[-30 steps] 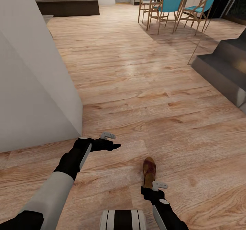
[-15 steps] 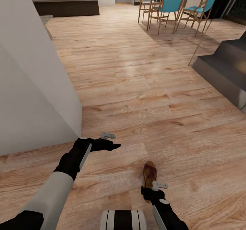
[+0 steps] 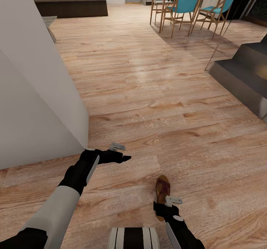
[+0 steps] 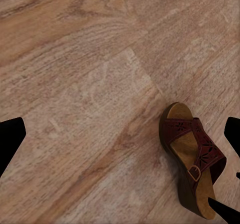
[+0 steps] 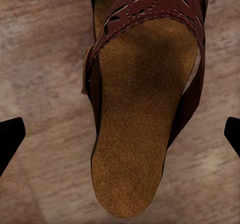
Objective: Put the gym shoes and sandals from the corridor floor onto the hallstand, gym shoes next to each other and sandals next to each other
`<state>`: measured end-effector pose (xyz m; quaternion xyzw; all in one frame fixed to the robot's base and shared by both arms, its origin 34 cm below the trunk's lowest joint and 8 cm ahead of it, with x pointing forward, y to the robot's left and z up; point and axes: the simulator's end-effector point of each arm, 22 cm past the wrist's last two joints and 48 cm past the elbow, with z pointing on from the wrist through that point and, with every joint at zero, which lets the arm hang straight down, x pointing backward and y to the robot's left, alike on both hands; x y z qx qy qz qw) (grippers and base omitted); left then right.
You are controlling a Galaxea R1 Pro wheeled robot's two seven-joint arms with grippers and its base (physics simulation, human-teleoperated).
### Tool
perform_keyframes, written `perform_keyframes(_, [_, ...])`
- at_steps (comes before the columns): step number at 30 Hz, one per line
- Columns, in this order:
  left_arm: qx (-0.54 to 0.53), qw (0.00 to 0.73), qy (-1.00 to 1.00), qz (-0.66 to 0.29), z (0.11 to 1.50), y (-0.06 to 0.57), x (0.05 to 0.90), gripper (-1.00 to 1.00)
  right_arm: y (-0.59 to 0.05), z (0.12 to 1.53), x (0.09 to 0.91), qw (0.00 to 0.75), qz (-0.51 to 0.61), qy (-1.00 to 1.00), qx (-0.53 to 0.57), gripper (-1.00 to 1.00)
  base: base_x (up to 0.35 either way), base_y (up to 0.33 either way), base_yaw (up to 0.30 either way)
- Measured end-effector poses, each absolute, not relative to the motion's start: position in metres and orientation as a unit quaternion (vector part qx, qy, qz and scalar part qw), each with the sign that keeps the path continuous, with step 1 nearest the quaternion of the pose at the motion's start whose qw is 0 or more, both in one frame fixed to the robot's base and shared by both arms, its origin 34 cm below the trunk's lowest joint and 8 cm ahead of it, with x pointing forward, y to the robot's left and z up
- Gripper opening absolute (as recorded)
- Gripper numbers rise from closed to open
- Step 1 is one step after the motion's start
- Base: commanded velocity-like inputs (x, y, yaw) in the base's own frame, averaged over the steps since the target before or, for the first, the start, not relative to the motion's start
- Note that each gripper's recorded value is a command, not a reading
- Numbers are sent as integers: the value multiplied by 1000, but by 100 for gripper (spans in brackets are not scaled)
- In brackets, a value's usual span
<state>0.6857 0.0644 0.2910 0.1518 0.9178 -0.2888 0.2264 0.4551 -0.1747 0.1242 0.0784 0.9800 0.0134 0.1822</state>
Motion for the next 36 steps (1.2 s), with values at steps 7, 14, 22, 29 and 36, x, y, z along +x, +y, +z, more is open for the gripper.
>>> perform_keyframes(7, [150,223,918,-290,287,64,684,100,-175,121,452,179,13,981,78,100,1,0,-50])
perform_keyframes(14, [149,220,919,-291,284,65,683,100,-175,120,450,176,13,981,78,100,0,0,-22])
perform_keyframes(22, [148,220,919,-291,283,65,683,100,-175,119,450,175,13,981,78,100,0,0,-3])
perform_keyframes(29, [147,216,920,-291,278,65,681,100,-175,116,447,172,13,982,78,100,0,0,0])
perform_keyframes(36, [144,200,922,-298,259,62,672,100,-175,103,433,155,11,985,78,100,0,0,0])
